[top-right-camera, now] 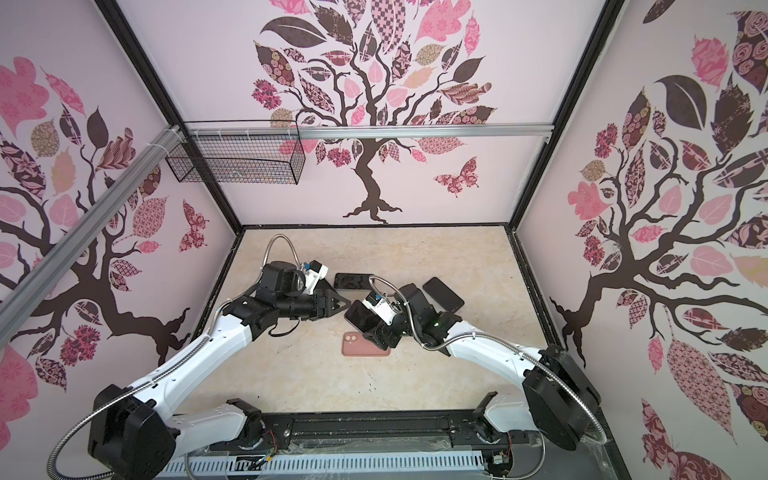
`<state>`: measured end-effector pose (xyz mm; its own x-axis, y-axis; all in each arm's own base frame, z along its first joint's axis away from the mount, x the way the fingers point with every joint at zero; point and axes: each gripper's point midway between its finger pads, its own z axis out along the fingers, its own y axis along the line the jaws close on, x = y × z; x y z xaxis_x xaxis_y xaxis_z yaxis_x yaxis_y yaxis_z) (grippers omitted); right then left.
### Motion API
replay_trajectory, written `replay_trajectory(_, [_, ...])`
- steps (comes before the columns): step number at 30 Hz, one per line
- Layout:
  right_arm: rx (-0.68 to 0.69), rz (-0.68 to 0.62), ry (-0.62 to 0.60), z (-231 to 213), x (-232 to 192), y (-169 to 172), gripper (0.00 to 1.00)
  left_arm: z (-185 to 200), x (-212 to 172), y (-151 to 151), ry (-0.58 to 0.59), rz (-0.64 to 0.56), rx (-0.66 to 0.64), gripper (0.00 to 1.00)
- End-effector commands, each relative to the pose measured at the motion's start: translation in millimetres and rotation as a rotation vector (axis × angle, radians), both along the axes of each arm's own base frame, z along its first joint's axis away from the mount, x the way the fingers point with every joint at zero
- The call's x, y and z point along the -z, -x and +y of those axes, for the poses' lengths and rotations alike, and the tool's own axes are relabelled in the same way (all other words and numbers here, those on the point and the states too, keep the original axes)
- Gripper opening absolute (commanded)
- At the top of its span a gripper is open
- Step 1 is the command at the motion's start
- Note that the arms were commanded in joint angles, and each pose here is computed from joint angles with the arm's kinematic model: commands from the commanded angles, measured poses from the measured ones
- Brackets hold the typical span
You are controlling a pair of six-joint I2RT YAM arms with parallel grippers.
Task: Put the phone into the phone case
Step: 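Lift the phone with the right gripper while the left gripper grasps its edge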
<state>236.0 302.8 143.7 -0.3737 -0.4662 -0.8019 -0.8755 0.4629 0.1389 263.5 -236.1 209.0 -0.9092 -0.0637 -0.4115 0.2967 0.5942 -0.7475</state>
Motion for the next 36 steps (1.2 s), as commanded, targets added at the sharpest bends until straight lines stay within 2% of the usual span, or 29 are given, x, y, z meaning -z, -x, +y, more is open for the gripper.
replay_trajectory(1, [-0.016,-0.142,-0.092,12.4,-52.7,-6.8,0.47,-5.1,-8.9,-4.0,0.043,-0.026,0.013,0.57])
replay_trajectory(6, [-0.014,-0.166,-0.09,14.0,-57.4,-5.7,0.47,-8.0,-1.6,-1.2,0.07,0.001,0.024,0.49])
replay_trajectory(20, [-0.001,-0.201,-0.087,12.8,-64.5,-5.3,0.47,-1.4,21.0,0.1,0.004,0.035,0.008,0.47])
replay_trajectory(36, [0.028,-0.227,-0.089,11.5,-69.6,-10.4,0.46,-9.6,23.1,11.9,0.053,0.063,0.079,0.19])
